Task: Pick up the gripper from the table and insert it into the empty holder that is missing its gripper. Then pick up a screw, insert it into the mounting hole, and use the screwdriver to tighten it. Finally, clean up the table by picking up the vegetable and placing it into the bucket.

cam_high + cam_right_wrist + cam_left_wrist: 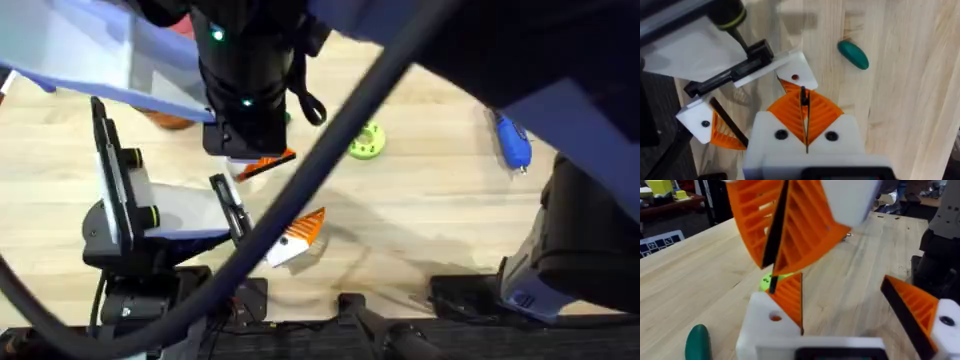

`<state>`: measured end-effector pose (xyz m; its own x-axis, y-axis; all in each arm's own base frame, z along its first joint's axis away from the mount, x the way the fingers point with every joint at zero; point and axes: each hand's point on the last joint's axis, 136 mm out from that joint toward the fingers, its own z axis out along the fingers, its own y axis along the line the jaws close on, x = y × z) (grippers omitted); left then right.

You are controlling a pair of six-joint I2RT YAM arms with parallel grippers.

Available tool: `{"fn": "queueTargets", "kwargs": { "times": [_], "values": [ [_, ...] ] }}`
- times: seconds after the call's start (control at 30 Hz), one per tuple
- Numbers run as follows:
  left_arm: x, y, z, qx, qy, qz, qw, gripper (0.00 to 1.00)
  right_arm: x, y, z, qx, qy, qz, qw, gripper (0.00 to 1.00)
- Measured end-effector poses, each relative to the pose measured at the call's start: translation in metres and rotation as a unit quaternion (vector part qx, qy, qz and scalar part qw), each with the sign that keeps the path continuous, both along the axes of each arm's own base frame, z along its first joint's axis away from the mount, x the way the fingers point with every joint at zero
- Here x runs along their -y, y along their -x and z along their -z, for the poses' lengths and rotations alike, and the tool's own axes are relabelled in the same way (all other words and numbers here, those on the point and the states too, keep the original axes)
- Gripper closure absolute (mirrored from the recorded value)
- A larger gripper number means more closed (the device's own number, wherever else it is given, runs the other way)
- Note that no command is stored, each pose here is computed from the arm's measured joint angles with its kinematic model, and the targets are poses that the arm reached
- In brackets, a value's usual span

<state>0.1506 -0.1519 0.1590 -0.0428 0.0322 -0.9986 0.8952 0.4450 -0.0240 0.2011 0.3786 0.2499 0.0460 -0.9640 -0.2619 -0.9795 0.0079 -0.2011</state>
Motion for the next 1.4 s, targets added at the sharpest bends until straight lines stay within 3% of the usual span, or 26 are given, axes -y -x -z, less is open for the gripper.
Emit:
{"fn": "queueTargets", "kwargs": {
  "times": [1.4],
  "values": [
    [0.0000,0.0000,0.0000,0.000,0.000,0.000,1.000,0.014,-0.0047,0.0078,0.0029,-0.001,0.004,-0.014,1.000,0.995]
  ]
}}
